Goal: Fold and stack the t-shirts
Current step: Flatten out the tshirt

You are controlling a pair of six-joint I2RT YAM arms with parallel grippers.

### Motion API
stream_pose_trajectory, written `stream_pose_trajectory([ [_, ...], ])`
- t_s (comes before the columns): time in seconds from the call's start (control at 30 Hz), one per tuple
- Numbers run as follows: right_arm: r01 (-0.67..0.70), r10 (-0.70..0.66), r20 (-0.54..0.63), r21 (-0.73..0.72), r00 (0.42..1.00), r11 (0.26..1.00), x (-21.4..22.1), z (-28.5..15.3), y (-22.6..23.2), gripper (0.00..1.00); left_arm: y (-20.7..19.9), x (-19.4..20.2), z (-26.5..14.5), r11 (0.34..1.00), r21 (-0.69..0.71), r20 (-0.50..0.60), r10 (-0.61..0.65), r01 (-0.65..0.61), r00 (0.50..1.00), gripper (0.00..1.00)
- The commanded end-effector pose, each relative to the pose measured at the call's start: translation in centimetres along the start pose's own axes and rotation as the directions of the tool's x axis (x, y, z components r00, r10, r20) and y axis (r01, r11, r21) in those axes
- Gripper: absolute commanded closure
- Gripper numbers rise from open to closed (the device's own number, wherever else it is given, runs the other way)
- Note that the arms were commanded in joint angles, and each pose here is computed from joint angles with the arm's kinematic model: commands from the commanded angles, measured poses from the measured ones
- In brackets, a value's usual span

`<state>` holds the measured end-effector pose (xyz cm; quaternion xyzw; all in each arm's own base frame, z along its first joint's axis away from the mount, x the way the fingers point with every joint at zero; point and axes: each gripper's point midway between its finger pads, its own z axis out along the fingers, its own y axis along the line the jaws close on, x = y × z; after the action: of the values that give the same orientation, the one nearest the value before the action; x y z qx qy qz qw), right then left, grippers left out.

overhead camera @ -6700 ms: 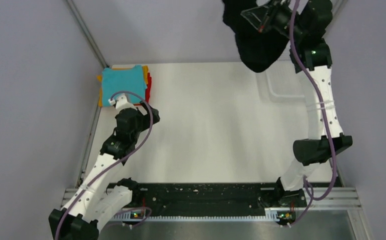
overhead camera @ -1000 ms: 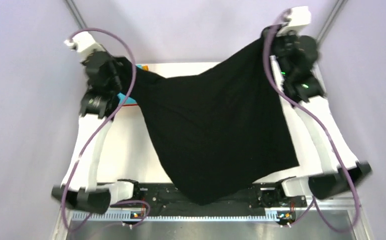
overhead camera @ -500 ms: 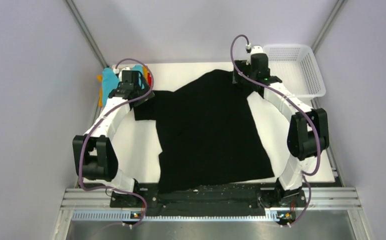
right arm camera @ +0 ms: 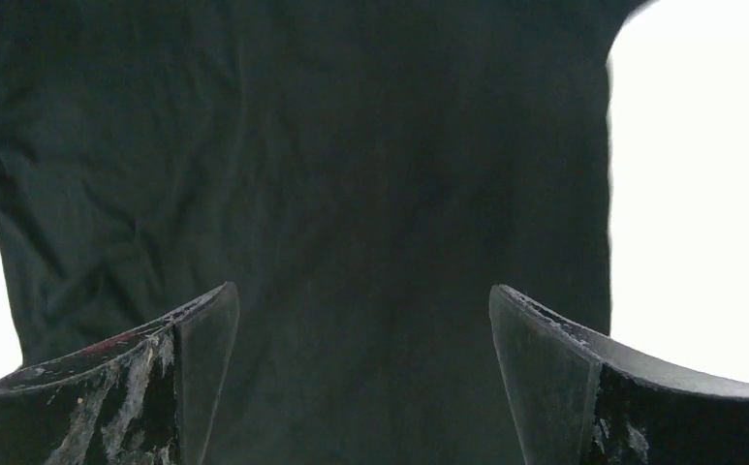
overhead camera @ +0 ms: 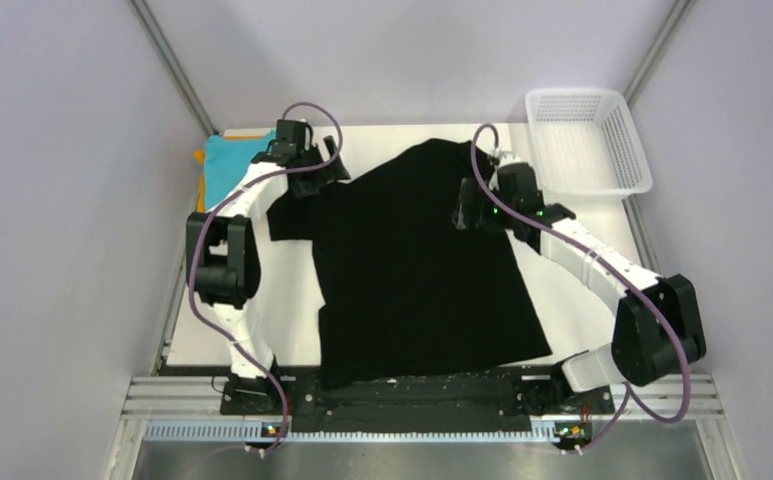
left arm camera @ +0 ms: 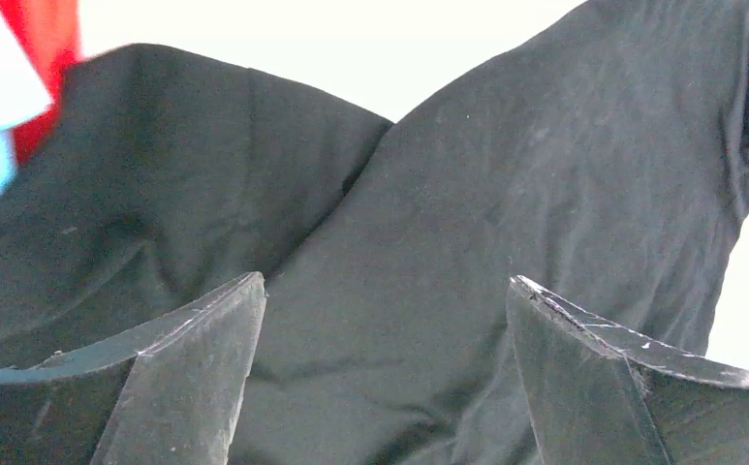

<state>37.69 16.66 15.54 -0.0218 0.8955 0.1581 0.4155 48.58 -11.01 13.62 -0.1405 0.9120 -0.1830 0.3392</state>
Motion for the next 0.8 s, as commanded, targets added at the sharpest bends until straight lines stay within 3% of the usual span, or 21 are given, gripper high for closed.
stream_pose_trajectory([
  [0.0,-0.138,0.139,-0.137,0.014,0.981,0.990,6.2,-2.5,0.3,0.01,-1.1,0.9,3.0,0.998,0.060,-0.063,0.018,-0.014,0.998,0.01],
  [0.2,-0.222,0.247,-0.218,0.136,0.944,0.966,11.6,-2.5,-2.1,0.01,0.8,4.0,5.7,1.000,-0.008,-0.146,0.005,-0.006,0.989,0.01],
  [0.43,-0.205,0.268,-0.245,0.254,0.932,0.945,12.6,1.5,-3.8,0.01,1.2,9.5,4.6,1.000,-0.023,-0.249,-0.024,0.018,0.968,0.01],
  [0.6,-0.152,0.250,-0.298,0.315,0.921,0.937,11.9,6.3,-5.5,0.01,1.8,15.2,1.1,0.995,-0.059,-0.291,-0.092,0.078,0.952,0.01],
  [0.77,-0.117,0.195,-0.291,0.264,0.937,0.957,7.6,12.3,-5.2,0.01,0.6,19.9,-2.4,0.989,-0.062,-0.320,-0.149,0.137,0.936,0.01],
])
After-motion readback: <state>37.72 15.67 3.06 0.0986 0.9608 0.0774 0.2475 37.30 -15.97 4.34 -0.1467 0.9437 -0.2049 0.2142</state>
